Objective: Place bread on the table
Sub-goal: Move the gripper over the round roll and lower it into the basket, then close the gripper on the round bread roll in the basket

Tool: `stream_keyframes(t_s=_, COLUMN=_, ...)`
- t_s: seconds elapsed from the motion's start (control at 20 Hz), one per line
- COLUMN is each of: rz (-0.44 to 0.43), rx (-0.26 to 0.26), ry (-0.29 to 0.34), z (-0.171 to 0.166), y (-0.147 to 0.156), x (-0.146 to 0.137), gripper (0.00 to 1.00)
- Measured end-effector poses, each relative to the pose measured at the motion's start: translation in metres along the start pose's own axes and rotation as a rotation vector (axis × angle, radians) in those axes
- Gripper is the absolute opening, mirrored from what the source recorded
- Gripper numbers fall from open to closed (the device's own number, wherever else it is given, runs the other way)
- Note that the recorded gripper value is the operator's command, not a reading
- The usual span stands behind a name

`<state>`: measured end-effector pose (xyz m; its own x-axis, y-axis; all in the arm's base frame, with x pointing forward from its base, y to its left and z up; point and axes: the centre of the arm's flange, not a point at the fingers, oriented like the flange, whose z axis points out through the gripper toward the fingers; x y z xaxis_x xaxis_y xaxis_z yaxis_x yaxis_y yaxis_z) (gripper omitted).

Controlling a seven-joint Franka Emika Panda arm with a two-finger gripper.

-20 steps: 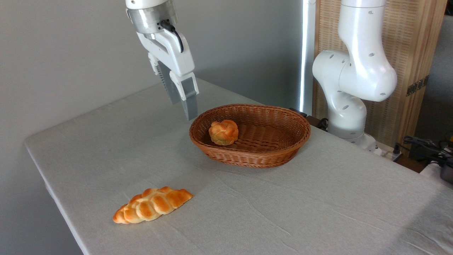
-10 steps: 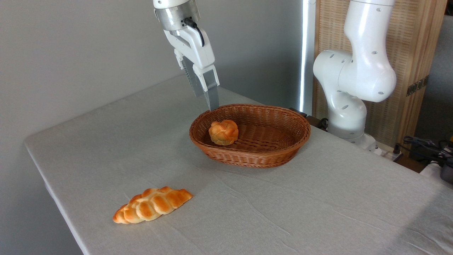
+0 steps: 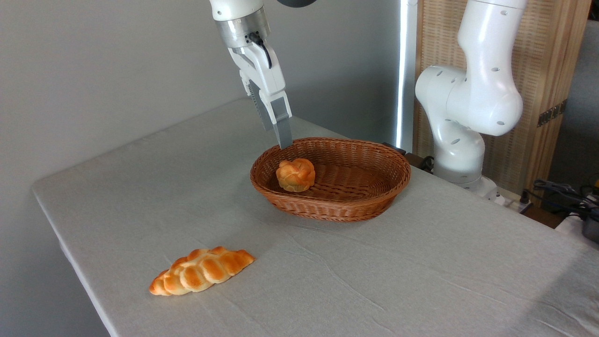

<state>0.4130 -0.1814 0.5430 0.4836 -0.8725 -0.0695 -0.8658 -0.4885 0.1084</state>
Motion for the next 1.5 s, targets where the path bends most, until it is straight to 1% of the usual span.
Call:
stream_keyframes(t_s=0.25, rz=0.019, rx=0.006, ry=0.002, z=0.014, y=0.005, x=0.007, gripper=1.0)
stream_keyframes(t_s=0.35, rz=0.038, rx=0.017, ry=0.01, z=0.024, y=0.011, x=0.014, gripper=1.0)
stream_keyframes(t_s=0.45, rz=0.063, rx=0.023, ry=0.003, z=0.038, y=0.02, x=0.023, gripper=1.0)
stream_keyframes(t_s=0.65, rz=0.082, rx=0.008, ry=-0.034, z=0.062, y=0.028, x=0.027, gripper=1.0)
stream_keyframes(t_s=0.7, rz=0.084, rx=0.011, ry=-0.053, z=0.068, y=0.027, x=0.024, gripper=1.0)
stream_keyframes(t_s=0.75, rz=0.09, rx=0.026, ry=-0.082, z=0.074, y=0.025, x=0.021, gripper=1.0)
stream_keyframes(t_s=0.85, rz=0.096, rx=0.039, ry=-0.115, z=0.082, y=0.023, x=0.018, gripper=1.0)
stream_keyframes(t_s=1.0, rz=0.098, rx=0.027, ry=-0.142, z=0.095, y=0.021, x=0.016, gripper=1.0)
stream_keyframes(t_s=1.15, rz=0.098, rx=0.013, ry=-0.156, z=0.103, y=0.019, x=0.017, gripper=1.0)
stream_keyframes(t_s=1.2, rz=0.099, rx=0.009, ry=-0.161, z=0.106, y=0.019, x=0.017, gripper=0.97)
stream_keyframes(t_s=1.3, rz=0.102, rx=0.002, ry=-0.166, z=0.111, y=0.018, x=0.019, gripper=0.65)
stream_keyframes(t_s=1.35, rz=0.103, rx=0.0, ry=-0.168, z=0.113, y=0.018, x=0.02, gripper=0.44)
stream_keyframes(t_s=1.4, rz=0.103, rx=-0.001, ry=-0.17, z=0.114, y=0.018, x=0.02, gripper=0.33)
stream_keyframes(t_s=1.45, rz=0.103, rx=-0.002, ry=-0.171, z=0.115, y=0.018, x=0.02, gripper=0.27)
stream_keyframes(t_s=1.5, rz=0.103, rx=-0.003, ry=-0.171, z=0.115, y=0.018, x=0.02, gripper=0.26)
